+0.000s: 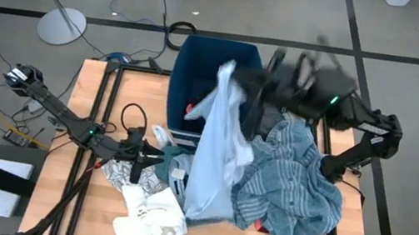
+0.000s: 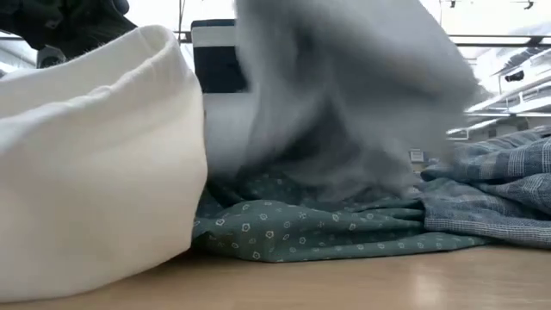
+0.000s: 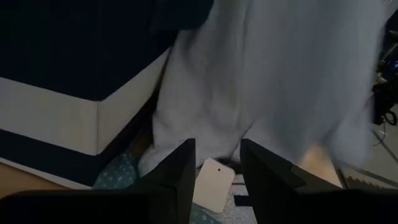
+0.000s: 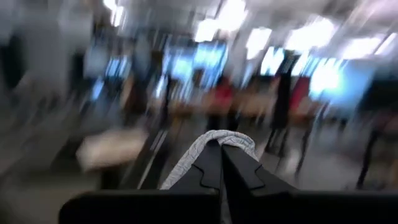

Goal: Sort clothes
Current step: Put the white pattern polo shirt into the blue bin

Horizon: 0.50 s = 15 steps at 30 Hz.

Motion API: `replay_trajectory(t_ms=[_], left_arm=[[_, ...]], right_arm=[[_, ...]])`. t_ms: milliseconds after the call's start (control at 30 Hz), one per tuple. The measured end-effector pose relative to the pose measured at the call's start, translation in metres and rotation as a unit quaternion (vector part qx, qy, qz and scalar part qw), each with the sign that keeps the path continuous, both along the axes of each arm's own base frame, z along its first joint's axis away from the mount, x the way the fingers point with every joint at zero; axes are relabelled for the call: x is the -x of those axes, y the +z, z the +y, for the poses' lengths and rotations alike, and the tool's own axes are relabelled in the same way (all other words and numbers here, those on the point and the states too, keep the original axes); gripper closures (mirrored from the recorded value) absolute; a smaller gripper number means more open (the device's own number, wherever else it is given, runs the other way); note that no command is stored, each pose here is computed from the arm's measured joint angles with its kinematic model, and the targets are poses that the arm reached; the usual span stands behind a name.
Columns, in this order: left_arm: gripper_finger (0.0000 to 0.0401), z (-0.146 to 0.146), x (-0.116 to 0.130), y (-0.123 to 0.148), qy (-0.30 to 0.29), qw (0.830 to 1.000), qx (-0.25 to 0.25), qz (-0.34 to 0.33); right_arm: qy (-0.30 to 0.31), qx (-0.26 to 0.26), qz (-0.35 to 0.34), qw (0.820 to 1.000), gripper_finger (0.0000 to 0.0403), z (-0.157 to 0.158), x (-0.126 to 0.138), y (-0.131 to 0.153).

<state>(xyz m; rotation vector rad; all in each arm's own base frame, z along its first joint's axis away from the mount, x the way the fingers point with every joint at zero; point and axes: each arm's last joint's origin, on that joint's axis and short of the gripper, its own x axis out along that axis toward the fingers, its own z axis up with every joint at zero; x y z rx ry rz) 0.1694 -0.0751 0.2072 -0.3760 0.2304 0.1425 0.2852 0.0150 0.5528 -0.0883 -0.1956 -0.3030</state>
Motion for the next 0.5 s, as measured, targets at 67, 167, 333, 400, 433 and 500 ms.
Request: replay_trajectory(t_ms=[67,167,333,400,433,500], left_arm=[[0.027,0.0,0.0,0.0,0.0,1.0,-0.003,-0.001],[0.027,0.0,0.0,0.0,0.0,1.0,-0.002,-0.002],[0.027,0.0,0.0,0.0,0.002,1.0,-0.008,-0.002],[0.027,0.001,0.0,0.001,0.007,1.0,-0.017,-0.002],[0.027,0.001,0.0,0.0,0.008,1.0,-0.019,-0.002],[0.027,0.001,0.0,0.0,0.011,1.0,-0.019,-0.002]], right_arm=[[-0.02,0.03,-0.078,0.996,0.0403,-0.019,0.005,0.016],[-0.038,0.053,-0.174,0.983,0.0403,-0.047,0.008,0.031],[-0.031,0.066,-0.274,0.959,0.0403,-0.092,-0.007,0.029],[-0.041,0.062,-0.29,0.954,0.0403,-0.109,-0.018,0.026],[-0.048,0.063,-0.287,0.955,0.0403,-0.117,-0.024,0.024],[-0.064,0.056,-0.249,0.965,0.0403,-0.132,-0.037,0.017]])
